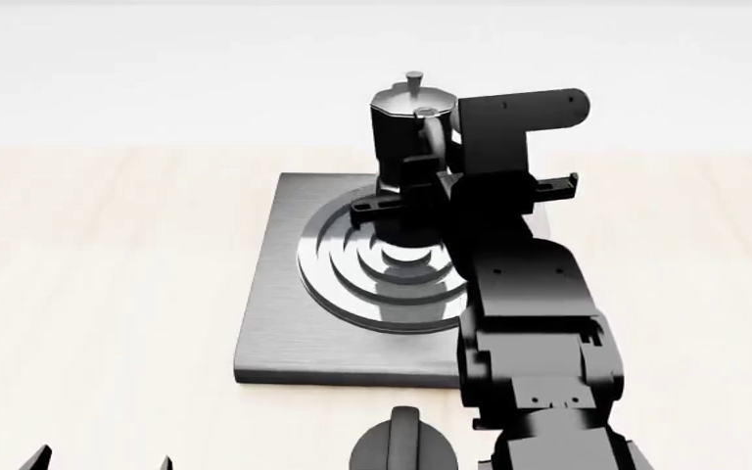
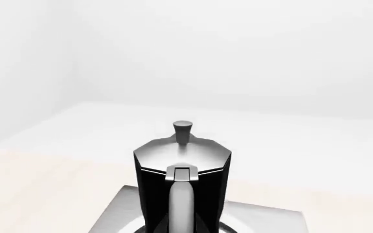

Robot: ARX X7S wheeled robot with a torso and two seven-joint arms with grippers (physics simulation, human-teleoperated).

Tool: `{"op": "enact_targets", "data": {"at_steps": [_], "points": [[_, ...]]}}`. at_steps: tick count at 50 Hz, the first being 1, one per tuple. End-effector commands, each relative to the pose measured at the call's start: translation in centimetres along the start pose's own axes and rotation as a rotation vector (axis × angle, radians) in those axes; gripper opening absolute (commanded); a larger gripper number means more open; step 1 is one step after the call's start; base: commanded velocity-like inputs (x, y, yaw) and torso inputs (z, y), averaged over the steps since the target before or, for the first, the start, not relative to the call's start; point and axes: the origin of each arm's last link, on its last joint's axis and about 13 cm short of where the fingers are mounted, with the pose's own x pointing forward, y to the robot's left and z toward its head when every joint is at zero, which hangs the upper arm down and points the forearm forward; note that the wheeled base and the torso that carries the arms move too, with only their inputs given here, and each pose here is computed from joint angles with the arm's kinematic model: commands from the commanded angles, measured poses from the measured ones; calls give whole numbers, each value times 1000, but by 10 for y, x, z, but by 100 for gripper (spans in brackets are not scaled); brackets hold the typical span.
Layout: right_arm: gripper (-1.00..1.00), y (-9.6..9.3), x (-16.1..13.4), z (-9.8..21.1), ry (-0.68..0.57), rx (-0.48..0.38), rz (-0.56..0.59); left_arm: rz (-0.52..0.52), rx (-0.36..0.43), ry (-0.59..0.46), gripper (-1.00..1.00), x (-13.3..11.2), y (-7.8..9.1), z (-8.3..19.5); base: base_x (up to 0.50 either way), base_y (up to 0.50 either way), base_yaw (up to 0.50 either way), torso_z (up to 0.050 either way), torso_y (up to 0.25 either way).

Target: Put the moka pot on the stove.

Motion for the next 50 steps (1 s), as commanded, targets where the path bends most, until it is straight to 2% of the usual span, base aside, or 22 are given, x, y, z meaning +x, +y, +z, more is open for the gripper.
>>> {"op": "enact_targets", "data": {"at_steps": [1, 50], "points": [[-100, 0, 0, 1, 13, 13, -5, -1, 1, 0, 100, 0, 0, 0, 0, 0, 0, 0, 0], [-100, 1, -3, -12, 62, 43, 11, 1, -1, 4, 100, 4, 1, -2, 0, 0, 0, 0, 1]]}}
